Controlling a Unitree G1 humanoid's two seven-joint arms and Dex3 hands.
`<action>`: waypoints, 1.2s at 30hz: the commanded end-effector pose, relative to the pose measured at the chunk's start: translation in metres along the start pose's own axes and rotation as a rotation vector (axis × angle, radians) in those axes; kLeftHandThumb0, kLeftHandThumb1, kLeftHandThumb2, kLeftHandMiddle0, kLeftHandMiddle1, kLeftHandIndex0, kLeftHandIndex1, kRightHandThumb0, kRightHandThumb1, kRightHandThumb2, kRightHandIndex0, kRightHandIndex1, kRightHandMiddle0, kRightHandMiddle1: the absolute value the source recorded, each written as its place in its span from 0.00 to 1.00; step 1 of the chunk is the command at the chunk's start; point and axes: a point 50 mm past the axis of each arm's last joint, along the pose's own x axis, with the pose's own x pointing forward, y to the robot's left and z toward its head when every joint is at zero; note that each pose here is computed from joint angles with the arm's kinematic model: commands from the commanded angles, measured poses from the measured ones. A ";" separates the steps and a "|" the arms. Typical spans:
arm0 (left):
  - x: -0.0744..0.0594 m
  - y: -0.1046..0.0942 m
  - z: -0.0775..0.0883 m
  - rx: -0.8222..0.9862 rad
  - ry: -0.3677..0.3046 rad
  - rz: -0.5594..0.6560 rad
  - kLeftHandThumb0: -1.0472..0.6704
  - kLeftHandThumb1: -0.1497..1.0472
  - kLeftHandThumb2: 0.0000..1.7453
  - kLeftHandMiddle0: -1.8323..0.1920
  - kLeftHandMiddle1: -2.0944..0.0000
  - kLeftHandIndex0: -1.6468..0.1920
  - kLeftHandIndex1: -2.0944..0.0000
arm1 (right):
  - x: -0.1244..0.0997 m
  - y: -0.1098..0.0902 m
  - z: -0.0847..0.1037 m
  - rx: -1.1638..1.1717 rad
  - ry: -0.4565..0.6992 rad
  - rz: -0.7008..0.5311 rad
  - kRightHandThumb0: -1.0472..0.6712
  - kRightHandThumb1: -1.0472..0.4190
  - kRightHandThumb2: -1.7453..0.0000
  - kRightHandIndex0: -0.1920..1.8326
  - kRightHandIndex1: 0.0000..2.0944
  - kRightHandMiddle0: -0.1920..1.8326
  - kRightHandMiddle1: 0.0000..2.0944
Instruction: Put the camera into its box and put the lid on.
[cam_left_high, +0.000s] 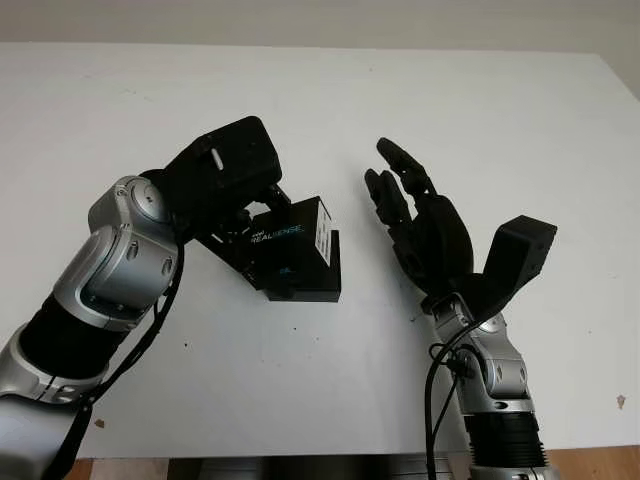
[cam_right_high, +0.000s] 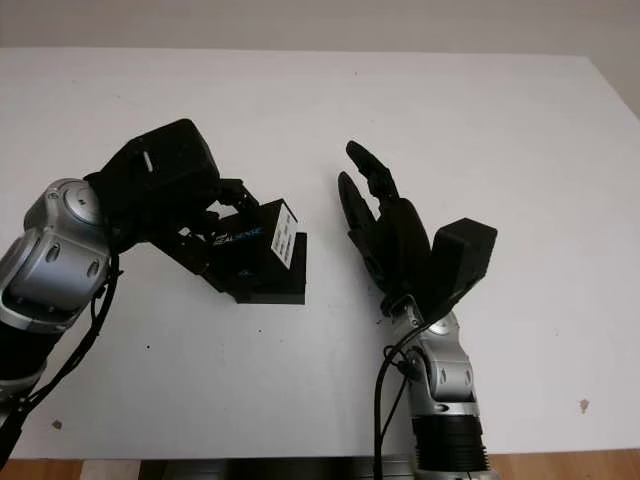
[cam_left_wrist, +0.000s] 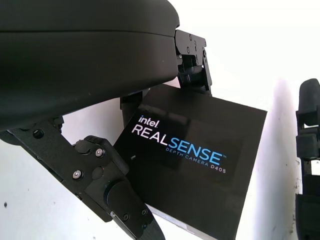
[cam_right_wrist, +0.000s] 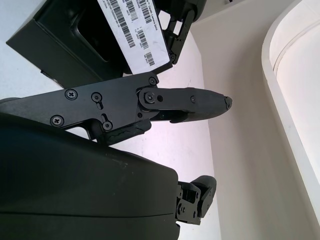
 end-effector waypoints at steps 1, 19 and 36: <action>0.000 -0.008 0.007 0.035 -0.003 -0.037 0.39 0.99 0.03 0.84 0.15 0.84 0.22 | 0.000 0.001 0.000 -0.003 -0.012 -0.004 0.24 0.00 0.81 0.15 0.04 0.05 0.30; 0.000 -0.016 0.010 0.190 -0.020 -0.056 0.36 1.00 0.05 1.00 0.53 1.00 0.64 | -0.001 0.003 -0.001 -0.011 -0.021 -0.011 0.23 0.00 0.82 0.17 0.04 0.04 0.32; -0.015 -0.024 0.015 0.207 -0.041 -0.107 0.37 1.00 0.04 1.00 0.79 1.00 0.78 | 0.001 0.003 -0.002 -0.008 -0.018 -0.012 0.24 0.00 0.83 0.17 0.03 0.05 0.32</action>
